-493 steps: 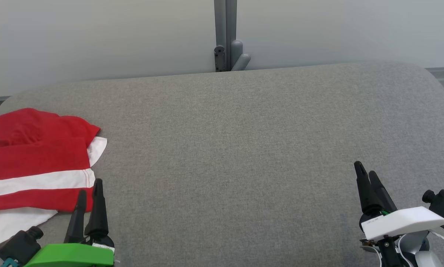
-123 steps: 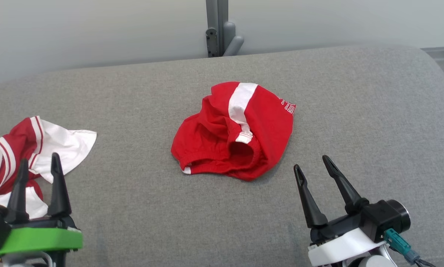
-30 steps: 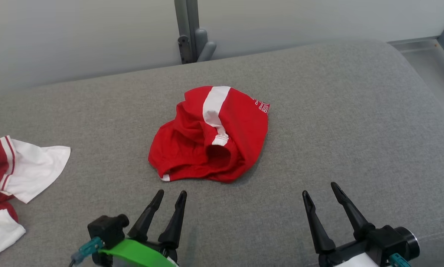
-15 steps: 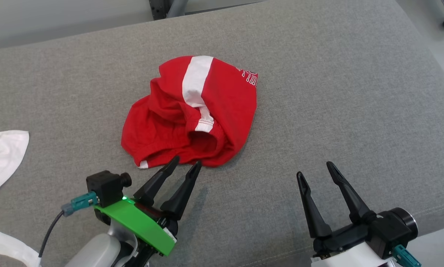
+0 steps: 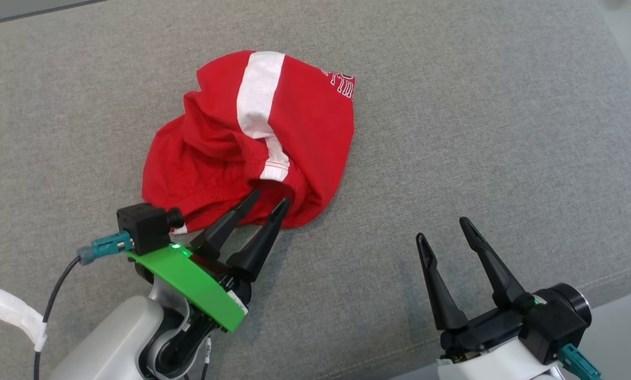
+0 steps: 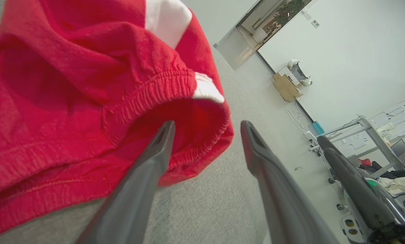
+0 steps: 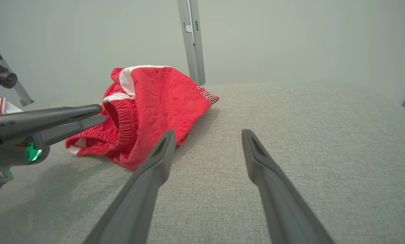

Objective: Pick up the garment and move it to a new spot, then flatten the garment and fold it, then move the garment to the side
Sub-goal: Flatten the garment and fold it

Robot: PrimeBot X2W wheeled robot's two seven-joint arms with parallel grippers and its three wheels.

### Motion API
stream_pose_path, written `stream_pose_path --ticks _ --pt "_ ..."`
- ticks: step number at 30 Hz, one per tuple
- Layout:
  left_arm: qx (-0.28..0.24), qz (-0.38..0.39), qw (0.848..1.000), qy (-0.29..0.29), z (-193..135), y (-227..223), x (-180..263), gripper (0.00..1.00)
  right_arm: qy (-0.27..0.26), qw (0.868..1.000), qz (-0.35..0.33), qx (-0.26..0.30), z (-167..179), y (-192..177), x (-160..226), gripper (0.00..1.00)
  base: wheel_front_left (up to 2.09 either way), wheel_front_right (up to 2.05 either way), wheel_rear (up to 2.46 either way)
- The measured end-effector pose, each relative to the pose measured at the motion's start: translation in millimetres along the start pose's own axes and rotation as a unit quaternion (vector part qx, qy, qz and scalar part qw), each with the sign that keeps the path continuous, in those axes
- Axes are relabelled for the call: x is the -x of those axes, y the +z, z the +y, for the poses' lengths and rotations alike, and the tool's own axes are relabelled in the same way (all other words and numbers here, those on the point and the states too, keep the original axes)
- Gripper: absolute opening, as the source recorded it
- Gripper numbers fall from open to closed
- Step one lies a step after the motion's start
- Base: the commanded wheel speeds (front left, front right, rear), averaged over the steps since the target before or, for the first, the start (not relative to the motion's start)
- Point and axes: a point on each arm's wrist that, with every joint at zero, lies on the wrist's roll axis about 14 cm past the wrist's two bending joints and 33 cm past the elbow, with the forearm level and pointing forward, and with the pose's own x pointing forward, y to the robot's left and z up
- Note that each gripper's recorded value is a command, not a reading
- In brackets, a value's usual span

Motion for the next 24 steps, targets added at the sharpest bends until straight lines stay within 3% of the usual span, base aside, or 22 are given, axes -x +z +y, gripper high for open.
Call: stream_pose_path --ticks 7,16,18,19,20,24 --pt "0.007 0.001 1.0 -0.015 1 5 -11 1.0 -0.001 1.0 0.005 0.0 -1 -4 -3 1.0 0.0 0.0 0.0" --pt "0.011 -0.029 0.999 0.024 21 24 -26 1.0 -0.004 1.0 0.008 -0.001 -1 -4 0 1.0 0.0 0.0 0.0" --pt "0.012 -0.035 0.999 0.037 25 29 -29 0.45 -0.004 1.0 0.007 -0.001 0 -3 1 1.0 0.0 0.0 0.0" --pt "0.011 -0.035 0.999 0.041 26 29 -30 0.29 -0.004 1.0 0.006 -0.001 0 -3 1 1.0 0.0 0.0 0.0" --pt "0.013 -0.036 0.998 0.044 26 30 -31 0.0 -0.003 1.0 0.004 -0.001 0 -2 1 1.0 0.0 0.0 0.0" --pt "0.018 -0.04 0.998 0.046 23 36 -33 0.0 -0.006 1.0 -0.004 -0.003 0 4 3 1.0 0.0 0.0 0.0"
